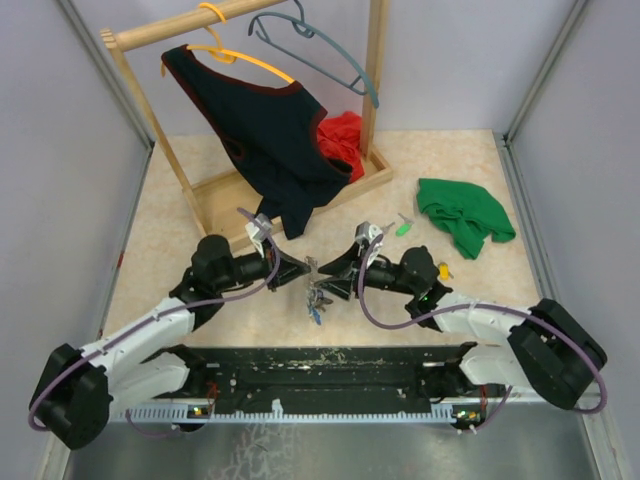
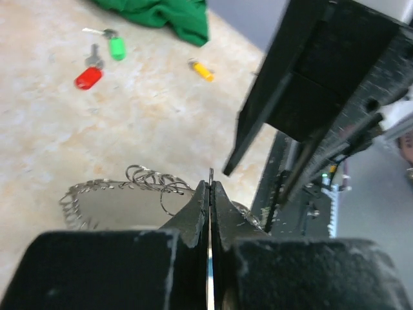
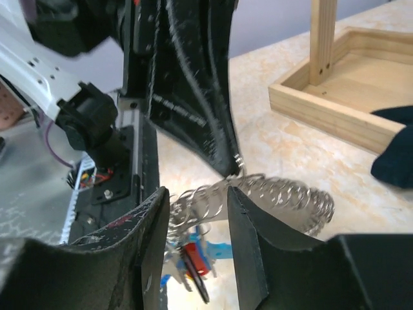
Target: Put the keys on the keyring
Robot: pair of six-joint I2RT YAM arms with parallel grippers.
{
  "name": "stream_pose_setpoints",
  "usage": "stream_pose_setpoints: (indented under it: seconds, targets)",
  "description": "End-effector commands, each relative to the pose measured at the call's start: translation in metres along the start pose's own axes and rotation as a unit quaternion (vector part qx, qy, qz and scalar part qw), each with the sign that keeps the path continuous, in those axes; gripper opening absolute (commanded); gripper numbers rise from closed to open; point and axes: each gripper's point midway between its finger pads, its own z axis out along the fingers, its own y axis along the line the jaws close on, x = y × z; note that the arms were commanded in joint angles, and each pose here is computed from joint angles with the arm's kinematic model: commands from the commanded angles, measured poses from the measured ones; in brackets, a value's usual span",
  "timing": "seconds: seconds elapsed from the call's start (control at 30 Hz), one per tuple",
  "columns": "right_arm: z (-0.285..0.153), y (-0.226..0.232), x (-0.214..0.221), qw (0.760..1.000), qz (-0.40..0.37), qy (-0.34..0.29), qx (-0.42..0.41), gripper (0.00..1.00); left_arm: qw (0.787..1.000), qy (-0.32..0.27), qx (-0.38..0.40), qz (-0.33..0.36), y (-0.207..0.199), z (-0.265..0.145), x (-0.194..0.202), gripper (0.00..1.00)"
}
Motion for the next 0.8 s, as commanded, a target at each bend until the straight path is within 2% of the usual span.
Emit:
stream_pose_setpoints:
  seconds: [0.0, 0.23, 0.53, 0.77]
  targets:
    - [-0.008, -0.01, 0.0, 0.998, -0.04, 0.034, 0.031, 0.42, 0.991, 0.108, -0.077, -0.012, 0.023, -0.006, 0.02, 0.0]
    - [-0.027, -0.03, 0.0, 0.991, -0.058, 0.07, 0.095, 0.48, 0.974, 0.197, -0.113, 0.009, 0.026, -0.005, 0.016, 0.0]
    - [-0.02, -0.037, 0.002, 0.989, -0.084, 0.085, 0.086, 0.49, 0.935, 0.334, -0.12, 0.028, 0.03, -0.006, 0.018, 0.0]
    - [-0.014, -0.04, 0.009, 0.99, -0.099, 0.078, 0.055, 0.48, 0.907, 0.412, -0.072, 0.046, 0.024, -0.01, 0.036, 0.0]
